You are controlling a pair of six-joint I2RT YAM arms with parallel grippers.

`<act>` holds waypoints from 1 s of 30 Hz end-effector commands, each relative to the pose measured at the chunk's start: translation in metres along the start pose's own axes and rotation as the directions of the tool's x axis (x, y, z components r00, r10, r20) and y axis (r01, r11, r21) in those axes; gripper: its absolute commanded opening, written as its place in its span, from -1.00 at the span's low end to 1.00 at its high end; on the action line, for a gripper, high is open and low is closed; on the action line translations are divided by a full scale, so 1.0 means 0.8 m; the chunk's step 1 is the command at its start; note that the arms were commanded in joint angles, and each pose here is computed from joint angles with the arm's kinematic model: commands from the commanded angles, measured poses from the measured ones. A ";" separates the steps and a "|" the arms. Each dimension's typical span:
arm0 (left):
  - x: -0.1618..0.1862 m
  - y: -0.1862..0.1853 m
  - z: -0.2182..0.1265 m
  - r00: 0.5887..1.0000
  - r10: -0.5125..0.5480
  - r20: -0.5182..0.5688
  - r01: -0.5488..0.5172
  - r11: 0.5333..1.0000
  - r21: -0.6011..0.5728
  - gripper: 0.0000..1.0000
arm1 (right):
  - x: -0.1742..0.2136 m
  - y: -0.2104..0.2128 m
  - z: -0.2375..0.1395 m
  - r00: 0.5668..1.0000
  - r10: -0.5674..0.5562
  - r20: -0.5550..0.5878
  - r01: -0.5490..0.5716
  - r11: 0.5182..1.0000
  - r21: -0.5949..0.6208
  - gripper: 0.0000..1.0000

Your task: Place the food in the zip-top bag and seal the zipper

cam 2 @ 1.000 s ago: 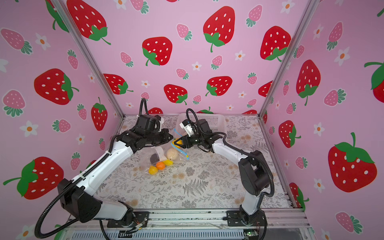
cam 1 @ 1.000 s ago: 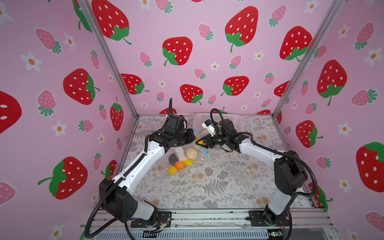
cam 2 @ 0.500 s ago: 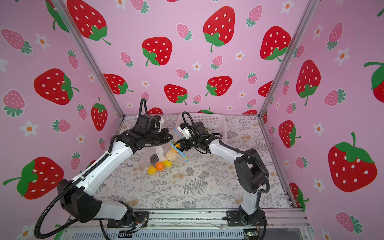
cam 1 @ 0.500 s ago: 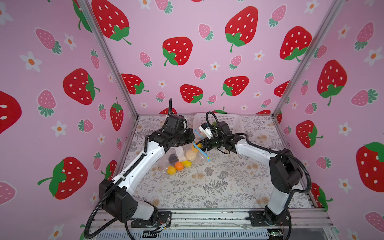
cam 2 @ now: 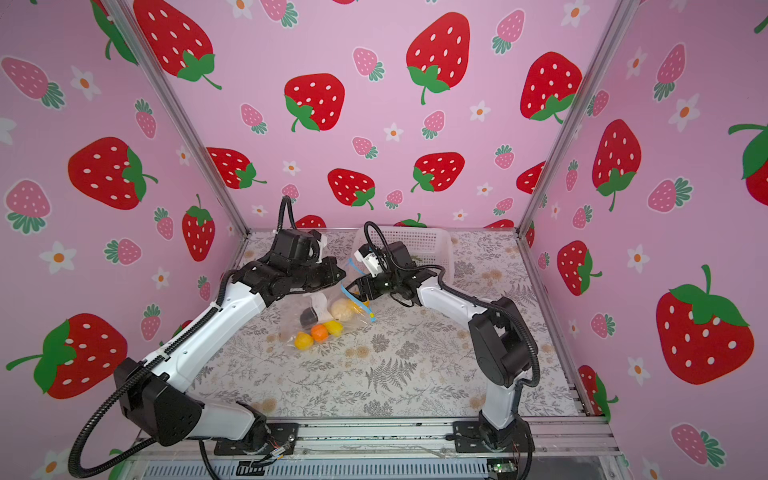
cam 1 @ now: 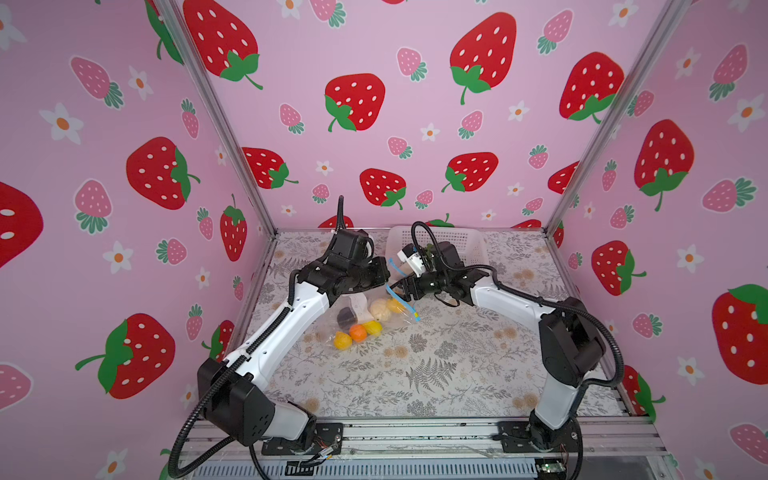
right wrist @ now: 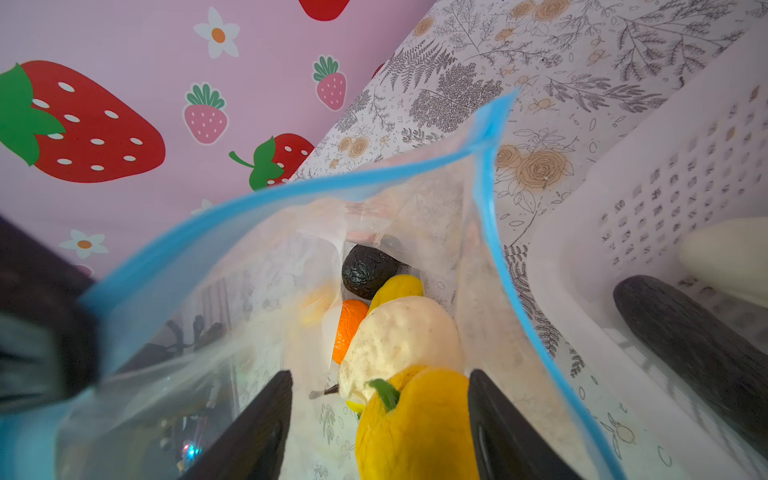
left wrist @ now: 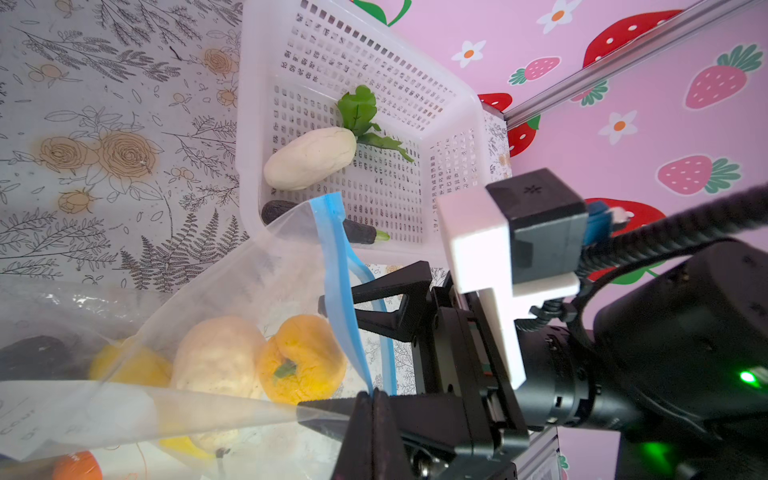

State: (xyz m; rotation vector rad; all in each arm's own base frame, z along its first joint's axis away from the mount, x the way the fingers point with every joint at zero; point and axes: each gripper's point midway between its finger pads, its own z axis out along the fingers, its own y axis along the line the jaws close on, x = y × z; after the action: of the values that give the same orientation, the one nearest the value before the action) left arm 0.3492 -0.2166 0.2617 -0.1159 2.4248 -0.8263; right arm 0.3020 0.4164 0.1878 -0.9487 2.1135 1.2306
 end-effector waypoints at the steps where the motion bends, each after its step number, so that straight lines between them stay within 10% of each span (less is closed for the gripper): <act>1: -0.018 -0.016 -0.022 0.998 0.006 0.059 -0.008 0.999 0.036 -1.00 | -0.011 0.007 -0.003 0.999 -0.033 0.011 0.033 0.999 0.005 0.39; 19: -0.017 -0.006 -0.025 0.998 -0.004 0.071 0.002 1.000 0.025 -1.00 | -0.052 0.013 -0.066 0.994 -0.080 0.072 0.066 0.983 0.174 0.36; 30: -0.020 0.000 -0.036 0.995 -0.008 0.095 0.006 1.000 0.023 -1.00 | 0.008 -0.054 -0.077 0.981 0.190 0.037 -0.192 0.926 0.326 0.27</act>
State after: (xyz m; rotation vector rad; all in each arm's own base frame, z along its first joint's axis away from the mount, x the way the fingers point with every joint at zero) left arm 0.3460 -0.2008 0.2823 -0.1411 2.3602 -0.8308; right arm 0.3279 0.3563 0.2055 -0.6799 2.2587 0.9444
